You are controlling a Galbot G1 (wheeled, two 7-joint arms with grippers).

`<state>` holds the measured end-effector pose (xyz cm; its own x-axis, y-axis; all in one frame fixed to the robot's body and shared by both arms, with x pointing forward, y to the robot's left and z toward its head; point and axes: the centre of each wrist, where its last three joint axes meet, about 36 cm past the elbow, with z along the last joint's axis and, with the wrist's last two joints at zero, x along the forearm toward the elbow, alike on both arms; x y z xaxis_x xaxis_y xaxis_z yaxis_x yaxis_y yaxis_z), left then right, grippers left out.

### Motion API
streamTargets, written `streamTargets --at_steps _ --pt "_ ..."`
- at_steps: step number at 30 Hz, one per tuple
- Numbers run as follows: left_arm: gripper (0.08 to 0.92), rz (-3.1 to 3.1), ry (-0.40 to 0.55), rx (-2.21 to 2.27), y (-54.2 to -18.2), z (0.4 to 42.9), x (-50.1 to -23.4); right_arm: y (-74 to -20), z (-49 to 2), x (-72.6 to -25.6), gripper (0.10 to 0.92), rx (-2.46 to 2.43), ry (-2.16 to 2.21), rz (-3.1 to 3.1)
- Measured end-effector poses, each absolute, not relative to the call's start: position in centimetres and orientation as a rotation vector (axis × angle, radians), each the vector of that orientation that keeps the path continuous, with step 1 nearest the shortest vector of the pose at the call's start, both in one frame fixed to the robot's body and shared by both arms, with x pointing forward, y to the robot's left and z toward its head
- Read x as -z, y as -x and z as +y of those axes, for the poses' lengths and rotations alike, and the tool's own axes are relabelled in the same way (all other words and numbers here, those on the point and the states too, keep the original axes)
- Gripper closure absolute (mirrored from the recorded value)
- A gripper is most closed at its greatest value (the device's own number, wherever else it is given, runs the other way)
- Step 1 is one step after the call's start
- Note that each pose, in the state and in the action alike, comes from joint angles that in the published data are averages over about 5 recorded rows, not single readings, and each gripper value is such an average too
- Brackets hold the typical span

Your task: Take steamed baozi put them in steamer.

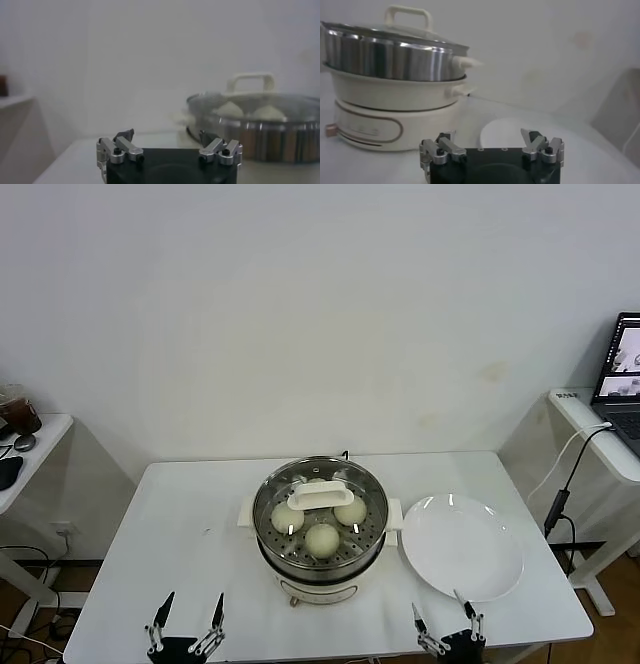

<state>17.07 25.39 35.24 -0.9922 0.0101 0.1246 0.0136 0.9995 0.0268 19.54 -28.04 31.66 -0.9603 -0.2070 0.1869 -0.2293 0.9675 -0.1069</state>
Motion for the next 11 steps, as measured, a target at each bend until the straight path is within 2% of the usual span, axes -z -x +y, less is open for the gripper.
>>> streamTargets --at_steps 11 --pt "0.177 -2.986 0.002 0.054 -15.7 27.1 -33.2 -18.7 -27.6 -31.7 0.200 -0.152 -0.350 -2.915"
